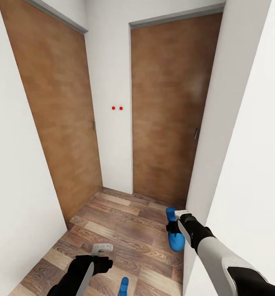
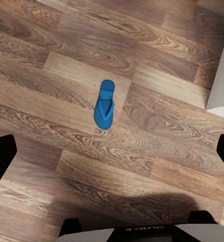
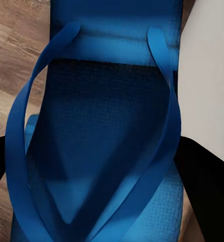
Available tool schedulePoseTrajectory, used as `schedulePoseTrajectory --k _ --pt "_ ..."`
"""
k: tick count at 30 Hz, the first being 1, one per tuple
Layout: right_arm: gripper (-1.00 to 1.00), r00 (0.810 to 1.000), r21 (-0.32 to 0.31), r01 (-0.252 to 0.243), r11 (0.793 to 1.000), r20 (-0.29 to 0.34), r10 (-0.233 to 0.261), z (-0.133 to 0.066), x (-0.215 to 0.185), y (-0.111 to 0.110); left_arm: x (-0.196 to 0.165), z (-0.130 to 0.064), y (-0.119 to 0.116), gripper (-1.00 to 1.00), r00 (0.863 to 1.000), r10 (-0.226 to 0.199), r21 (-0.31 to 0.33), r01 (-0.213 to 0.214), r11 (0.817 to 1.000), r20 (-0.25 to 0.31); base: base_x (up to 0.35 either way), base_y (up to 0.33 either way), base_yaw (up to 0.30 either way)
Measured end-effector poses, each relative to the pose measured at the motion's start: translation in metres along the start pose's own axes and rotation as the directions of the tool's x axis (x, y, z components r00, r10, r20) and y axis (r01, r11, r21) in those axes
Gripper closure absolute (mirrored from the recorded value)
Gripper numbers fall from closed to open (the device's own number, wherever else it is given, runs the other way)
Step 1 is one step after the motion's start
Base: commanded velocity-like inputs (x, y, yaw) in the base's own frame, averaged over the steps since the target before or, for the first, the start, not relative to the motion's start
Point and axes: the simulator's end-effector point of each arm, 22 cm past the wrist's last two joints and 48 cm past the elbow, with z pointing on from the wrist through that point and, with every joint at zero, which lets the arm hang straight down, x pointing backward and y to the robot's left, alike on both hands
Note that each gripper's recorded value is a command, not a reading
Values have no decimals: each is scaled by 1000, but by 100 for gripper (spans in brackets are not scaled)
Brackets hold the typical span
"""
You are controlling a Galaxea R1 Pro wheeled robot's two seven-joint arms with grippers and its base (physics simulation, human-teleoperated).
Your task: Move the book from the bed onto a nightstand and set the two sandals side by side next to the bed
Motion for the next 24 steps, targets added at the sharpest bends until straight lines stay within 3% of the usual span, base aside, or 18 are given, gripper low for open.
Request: schedulePoseTrajectory --k 24 --pt "100 1000 -1 0 1000 0 0 0 0 0 0 0 -1 -100 1000 -3 4 3 1000 1 14 -7 0"
